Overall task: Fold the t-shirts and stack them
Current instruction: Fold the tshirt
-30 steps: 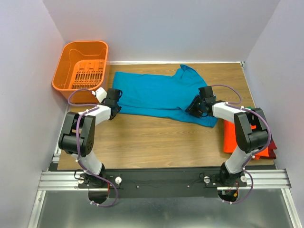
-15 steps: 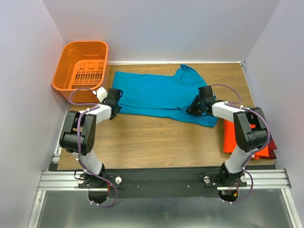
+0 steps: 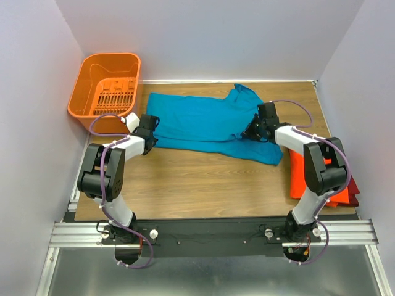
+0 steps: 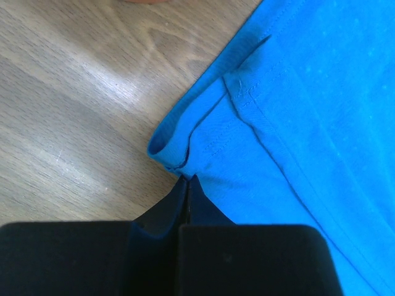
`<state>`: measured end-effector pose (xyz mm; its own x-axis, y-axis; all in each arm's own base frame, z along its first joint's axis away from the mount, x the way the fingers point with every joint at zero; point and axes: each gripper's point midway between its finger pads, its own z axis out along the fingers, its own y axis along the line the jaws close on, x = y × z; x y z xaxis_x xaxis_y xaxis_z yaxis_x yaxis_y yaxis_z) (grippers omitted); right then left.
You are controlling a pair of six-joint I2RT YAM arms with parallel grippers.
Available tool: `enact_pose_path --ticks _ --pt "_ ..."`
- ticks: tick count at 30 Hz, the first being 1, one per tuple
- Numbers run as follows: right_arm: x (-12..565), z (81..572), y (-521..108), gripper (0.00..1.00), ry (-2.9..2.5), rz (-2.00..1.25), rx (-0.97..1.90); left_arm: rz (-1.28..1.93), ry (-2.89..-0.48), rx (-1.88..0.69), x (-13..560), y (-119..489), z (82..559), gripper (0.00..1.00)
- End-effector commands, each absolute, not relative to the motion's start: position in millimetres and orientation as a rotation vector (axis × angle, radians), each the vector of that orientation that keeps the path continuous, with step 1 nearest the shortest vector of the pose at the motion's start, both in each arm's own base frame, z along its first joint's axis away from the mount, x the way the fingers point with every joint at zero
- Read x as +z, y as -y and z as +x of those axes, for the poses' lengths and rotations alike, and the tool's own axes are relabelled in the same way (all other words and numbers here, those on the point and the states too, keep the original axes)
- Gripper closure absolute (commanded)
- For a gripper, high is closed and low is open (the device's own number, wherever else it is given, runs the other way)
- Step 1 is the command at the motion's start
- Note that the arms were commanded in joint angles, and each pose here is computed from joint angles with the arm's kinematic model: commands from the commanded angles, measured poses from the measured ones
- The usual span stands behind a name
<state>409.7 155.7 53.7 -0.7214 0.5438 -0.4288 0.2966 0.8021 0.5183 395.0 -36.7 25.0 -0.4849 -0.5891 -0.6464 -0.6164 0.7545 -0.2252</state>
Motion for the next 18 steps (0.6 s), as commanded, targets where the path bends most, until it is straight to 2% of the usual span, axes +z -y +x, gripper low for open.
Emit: enact_pose_path --ticks 1,14,18 --pt "68.7 439.1 -162.1 0.96 -2.363 0.567 0.564 -0.894 -2.206 0.095 21.7 28.2 395.9 1.00" --pt "41.9 492.0 -161.8 0.97 -2.379 0.524 0.455 -0.873 -2.213 0.075 21.6 30.0 391.0 1.00" --pt "49.2 504.0 -164.2 0.93 -2.359 0.465 0.447 -0.869 -2.210 0.069 22.9 30.7 390.1 1.00"
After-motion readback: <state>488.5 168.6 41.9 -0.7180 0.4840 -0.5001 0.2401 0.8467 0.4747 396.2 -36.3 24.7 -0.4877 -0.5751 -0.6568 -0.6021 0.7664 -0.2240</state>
